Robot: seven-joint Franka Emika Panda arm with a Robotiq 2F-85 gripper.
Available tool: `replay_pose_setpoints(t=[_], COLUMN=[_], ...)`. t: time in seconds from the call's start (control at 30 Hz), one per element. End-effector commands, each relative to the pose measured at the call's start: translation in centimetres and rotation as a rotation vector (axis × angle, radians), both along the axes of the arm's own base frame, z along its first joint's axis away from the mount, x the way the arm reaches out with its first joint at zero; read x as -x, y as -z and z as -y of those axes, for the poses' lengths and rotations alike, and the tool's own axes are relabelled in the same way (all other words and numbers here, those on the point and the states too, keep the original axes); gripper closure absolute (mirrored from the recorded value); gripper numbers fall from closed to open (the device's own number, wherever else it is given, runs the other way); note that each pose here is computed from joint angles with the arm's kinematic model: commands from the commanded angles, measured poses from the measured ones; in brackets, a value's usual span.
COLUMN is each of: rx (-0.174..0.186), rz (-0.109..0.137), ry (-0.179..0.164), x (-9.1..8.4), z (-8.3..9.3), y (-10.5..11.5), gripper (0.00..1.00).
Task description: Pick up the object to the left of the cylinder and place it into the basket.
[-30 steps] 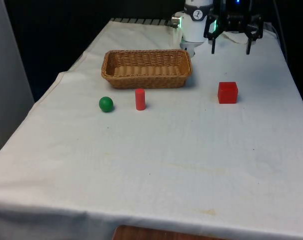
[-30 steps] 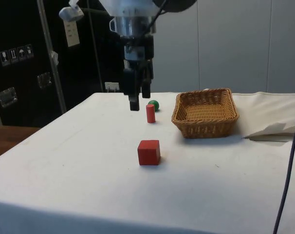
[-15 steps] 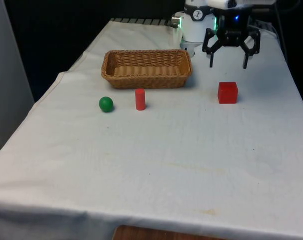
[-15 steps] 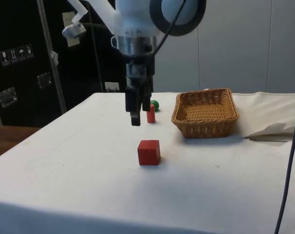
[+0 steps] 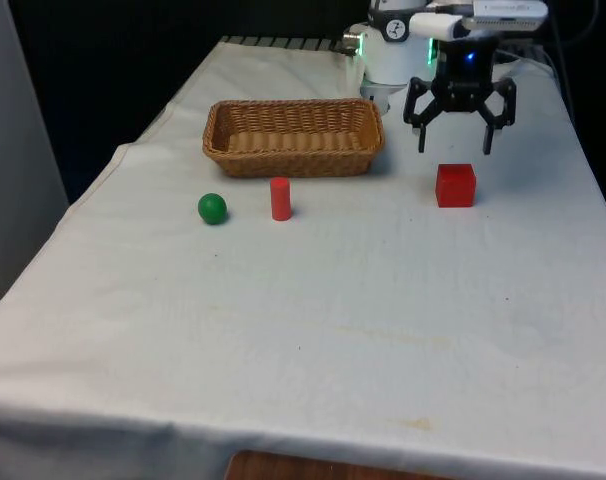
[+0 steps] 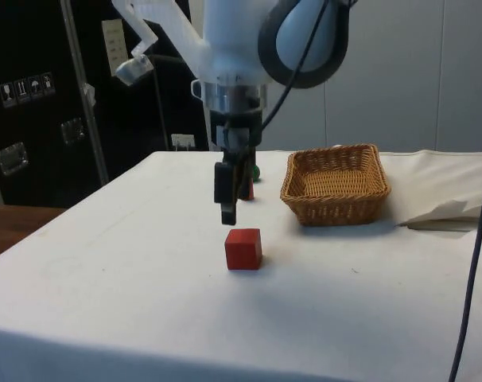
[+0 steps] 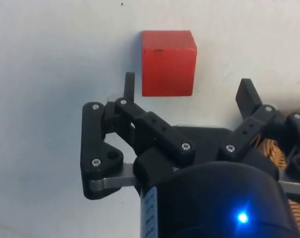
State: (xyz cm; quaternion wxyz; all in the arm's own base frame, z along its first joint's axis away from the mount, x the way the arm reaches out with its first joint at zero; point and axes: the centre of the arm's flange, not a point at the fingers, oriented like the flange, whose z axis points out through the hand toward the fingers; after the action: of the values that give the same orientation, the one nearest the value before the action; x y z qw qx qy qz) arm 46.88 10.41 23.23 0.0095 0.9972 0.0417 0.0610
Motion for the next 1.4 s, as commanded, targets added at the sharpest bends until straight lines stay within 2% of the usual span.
replay_pose_setpoints(t=[0.0,0.1,0.13,0.17,0.4,0.43,0.47,0.63,0.67,0.7,0.73,0.87,0.9,0.97,1.0,1.03,1.07,1.2,1.3,1.33,1.37], rx=[-0.019,-0.020,0.000,-0.020,-0.015,0.010,-0.014,-0.009,-0.007,0.016,-0.006,0.001,0.002,0.004,0.026,0.005,0.006,0.006,0.006,0.027,0.006], rz=[0.009,0.017,0.009,0.019,0.034,0.025,0.035,0.047,0.046,0.039,0.047,0.049,0.050,0.049,0.042,0.049,0.049,0.048,0.049,0.042,0.049], ry=[-0.004,-0.010,-0.006,-0.010,-0.017,-0.014,-0.016,-0.017,-0.019,-0.016,-0.019,-0.020,-0.021,-0.021,-0.020,-0.020,-0.021,-0.021,-0.021,-0.019,-0.021], x=[0.3,0.4,0.2,0.5,0.7,0.3,0.7,0.9,1.0,0.7,1.1,1.2,1.2,1.2,1.0,1.2,1.2,1.3,1.3,1.0,1.3], z=[-0.4,-0.4,-0.1,-0.4,-0.6,-0.1,-0.6,-0.7,-0.7,-0.2,-0.8,-0.7,-0.7,-0.6,-0.1,-0.6,-0.6,-0.6,-0.6,-0.1,-0.6], y=[0.0,1.0,1.1,1.2,2.8,3.0,3.0,4.1,4.3,4.6,4.5,5.2,5.3,5.5,5.8,5.6,5.7,5.8,5.8,6.0,5.8], gripper=[0.00,0.00,0.00,0.00,0.00,0.00,0.00,0.00,0.00,0.00,0.00,0.00,0.03,0.20,0.31,0.49,0.61,1.00,1.00,1.00,0.99])
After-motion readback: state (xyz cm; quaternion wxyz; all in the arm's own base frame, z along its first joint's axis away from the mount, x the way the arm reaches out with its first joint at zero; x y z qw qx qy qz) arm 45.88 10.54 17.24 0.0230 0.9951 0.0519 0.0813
